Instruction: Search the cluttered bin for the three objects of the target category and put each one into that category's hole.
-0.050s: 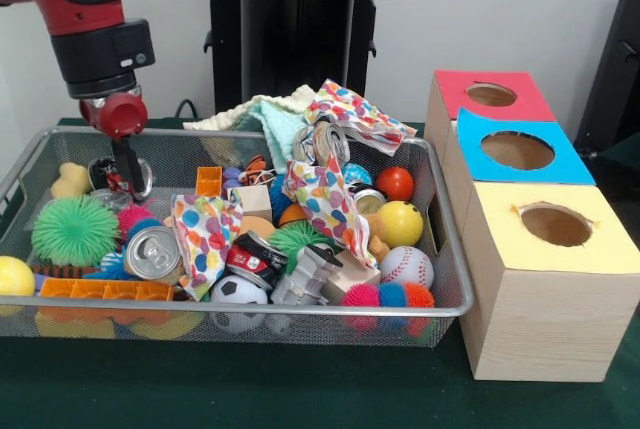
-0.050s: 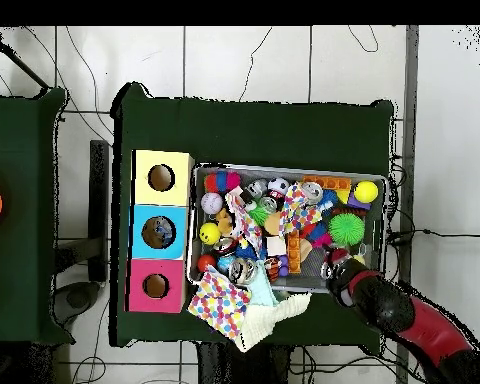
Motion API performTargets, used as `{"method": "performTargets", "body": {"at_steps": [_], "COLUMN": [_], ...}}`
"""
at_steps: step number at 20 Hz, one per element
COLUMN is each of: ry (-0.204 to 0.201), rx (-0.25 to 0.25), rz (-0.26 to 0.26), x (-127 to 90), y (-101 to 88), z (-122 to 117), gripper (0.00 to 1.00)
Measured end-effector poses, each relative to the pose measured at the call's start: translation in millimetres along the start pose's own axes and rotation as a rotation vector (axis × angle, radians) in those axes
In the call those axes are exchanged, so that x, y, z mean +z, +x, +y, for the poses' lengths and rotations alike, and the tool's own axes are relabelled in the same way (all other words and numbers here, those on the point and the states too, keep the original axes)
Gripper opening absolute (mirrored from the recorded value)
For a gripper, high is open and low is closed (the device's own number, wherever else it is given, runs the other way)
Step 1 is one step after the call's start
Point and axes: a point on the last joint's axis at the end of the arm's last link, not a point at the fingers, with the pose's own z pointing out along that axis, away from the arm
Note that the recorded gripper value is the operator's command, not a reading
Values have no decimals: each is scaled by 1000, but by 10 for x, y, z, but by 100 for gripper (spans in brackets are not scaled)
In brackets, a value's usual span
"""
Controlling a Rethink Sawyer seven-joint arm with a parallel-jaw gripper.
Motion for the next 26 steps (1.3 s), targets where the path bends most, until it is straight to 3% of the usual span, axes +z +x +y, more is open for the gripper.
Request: {"method": "performTargets", "body": {"at_steps": [16,26], "ry": [5,0], "rx": [-68,-69], "rz": [-74,-104], "x": [4,-4], "y": [-258,-325], "z": [97,93], "gripper": [100,100]}}
